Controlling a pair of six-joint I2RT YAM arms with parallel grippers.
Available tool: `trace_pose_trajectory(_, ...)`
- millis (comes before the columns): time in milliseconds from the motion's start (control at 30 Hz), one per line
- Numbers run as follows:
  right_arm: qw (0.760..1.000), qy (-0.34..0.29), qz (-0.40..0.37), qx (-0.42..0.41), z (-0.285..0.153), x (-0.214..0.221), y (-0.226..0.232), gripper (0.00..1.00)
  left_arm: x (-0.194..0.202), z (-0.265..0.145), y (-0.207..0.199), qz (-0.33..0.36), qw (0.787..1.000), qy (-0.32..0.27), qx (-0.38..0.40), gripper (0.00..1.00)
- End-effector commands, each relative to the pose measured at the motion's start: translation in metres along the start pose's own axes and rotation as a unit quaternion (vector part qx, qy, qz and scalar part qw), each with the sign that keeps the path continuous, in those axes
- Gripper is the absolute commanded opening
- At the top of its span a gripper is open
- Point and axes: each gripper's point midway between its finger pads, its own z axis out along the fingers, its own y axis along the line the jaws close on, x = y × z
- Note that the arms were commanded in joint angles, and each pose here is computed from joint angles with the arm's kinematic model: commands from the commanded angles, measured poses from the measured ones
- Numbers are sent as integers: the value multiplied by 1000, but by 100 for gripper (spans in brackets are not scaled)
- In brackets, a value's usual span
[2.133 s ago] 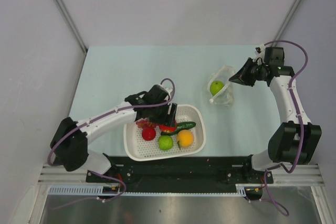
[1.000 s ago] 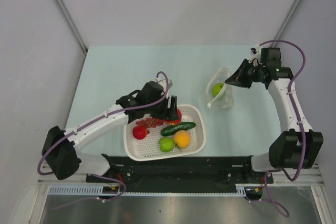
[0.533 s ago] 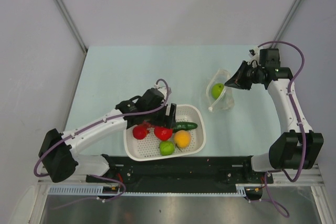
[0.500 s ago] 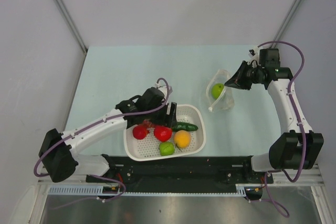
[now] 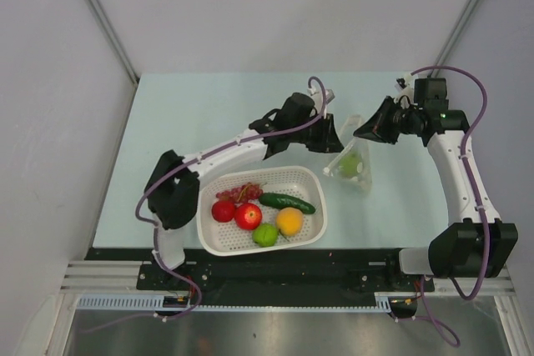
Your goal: Open the zip-top bag and remove the fake food
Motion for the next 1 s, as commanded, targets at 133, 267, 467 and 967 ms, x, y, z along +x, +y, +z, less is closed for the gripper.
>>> trace_pose_trajectory(133,998,-4,16,-53,-13,-1,31,0,-15,48,-15,-3,1000,2,30,22)
trace_pose_trajectory(267,999,-4,15,-49,-12,-1,29,0,2,66,-7,1,999,31,21,26)
trace_pose_trajectory(467,999,1,13,-32,-12,3,22,0,31,92,19,-4,998,53,-29,49)
trace_pose_trajectory(967,999,15,18,-22,-19,16,19,0,17,95,54,1,991,-12,-137,76)
